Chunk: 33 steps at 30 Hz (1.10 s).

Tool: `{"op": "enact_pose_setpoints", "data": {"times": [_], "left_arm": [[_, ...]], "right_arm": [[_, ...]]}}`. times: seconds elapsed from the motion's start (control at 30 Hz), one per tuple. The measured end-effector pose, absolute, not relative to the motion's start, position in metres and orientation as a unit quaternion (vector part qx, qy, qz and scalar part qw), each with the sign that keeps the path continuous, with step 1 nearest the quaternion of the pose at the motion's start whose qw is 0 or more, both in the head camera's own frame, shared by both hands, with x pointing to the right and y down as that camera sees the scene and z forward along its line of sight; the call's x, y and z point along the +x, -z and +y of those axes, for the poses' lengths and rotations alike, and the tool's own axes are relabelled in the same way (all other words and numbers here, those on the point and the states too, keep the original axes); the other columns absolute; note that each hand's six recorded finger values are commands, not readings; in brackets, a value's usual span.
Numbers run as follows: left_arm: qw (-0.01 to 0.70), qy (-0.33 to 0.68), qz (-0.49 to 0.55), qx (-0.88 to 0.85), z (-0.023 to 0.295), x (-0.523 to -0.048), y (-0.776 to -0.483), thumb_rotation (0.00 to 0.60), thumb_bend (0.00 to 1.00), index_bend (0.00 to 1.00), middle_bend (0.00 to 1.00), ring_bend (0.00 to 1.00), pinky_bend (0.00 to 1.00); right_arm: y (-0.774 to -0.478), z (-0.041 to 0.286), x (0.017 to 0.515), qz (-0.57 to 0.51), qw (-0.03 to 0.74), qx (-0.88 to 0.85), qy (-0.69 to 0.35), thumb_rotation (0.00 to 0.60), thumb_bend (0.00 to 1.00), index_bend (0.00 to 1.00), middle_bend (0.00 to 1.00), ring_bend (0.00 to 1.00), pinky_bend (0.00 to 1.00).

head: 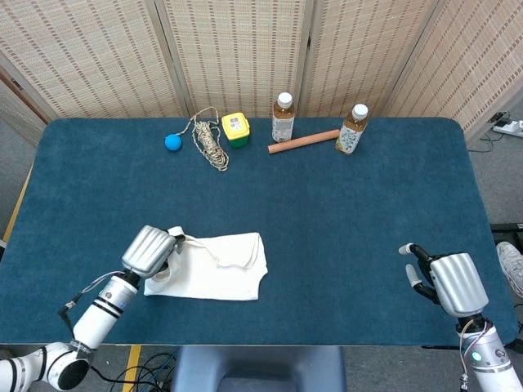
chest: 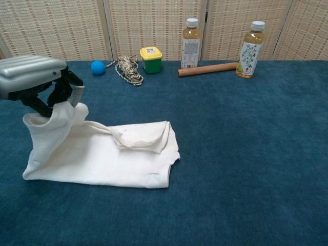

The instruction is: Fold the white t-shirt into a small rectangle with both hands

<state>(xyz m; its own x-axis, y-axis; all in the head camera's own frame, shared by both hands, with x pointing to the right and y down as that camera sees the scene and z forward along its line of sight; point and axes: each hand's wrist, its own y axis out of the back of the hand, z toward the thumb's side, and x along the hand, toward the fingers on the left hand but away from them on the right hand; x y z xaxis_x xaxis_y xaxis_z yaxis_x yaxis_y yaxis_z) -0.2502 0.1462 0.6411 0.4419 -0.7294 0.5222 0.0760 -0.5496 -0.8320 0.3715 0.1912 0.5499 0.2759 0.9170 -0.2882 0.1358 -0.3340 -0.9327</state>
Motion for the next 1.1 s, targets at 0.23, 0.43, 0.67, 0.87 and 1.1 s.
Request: {"op": "enact_pose_setpoints", "data": {"times": [0.23, 0.43, 0.67, 0.87, 1.1], "left_arm": [[0.417, 0.468, 0.215, -0.749, 0.15, -0.205, -0.644, 0.6, 0.58, 0.61, 0.78, 0.68, 0.91], [0.414, 0.458, 0.208, -0.759, 0.156, -0.171, -0.651, 0.6, 0.58, 0.61, 0.78, 0.68, 0.91], [0.421, 0.459, 0.194, -0.757, 0.164, -0.137, -0.666, 0.6, 0.58, 0.61, 0.78, 0.68, 0.91], [0.429, 0.463, 0.182, -0.754, 0.167, -0.116, -0.674, 0.6, 0.58, 0.61, 0.78, 0.68, 0.91], [0.438, 0.477, 0.168, -0.743, 0.167, -0.099, -0.682, 0.6, 0.58, 0.58, 0.76, 0.68, 0.91]], "right_arm": [[-0.548, 0.192, 0.379, -0.394, 0.424, -0.671, -0.464, 0.6, 0.49, 0.39, 0.93, 0.94, 1.0], [-0.548, 0.193, 0.383, -0.397, 0.423, -0.667, -0.467, 0.6, 0.48, 0.39, 0.93, 0.94, 1.0], [-0.548, 0.193, 0.386, -0.398, 0.421, -0.666, -0.471, 0.6, 0.49, 0.39, 0.93, 0.94, 1.0], [-0.549, 0.193, 0.389, -0.398, 0.419, -0.664, -0.474, 0.6, 0.49, 0.39, 0.93, 0.94, 1.0], [-0.547, 0.194, 0.391, -0.401, 0.419, -0.662, -0.475, 0.6, 0.48, 0.39, 0.93, 0.94, 1.0]]}}
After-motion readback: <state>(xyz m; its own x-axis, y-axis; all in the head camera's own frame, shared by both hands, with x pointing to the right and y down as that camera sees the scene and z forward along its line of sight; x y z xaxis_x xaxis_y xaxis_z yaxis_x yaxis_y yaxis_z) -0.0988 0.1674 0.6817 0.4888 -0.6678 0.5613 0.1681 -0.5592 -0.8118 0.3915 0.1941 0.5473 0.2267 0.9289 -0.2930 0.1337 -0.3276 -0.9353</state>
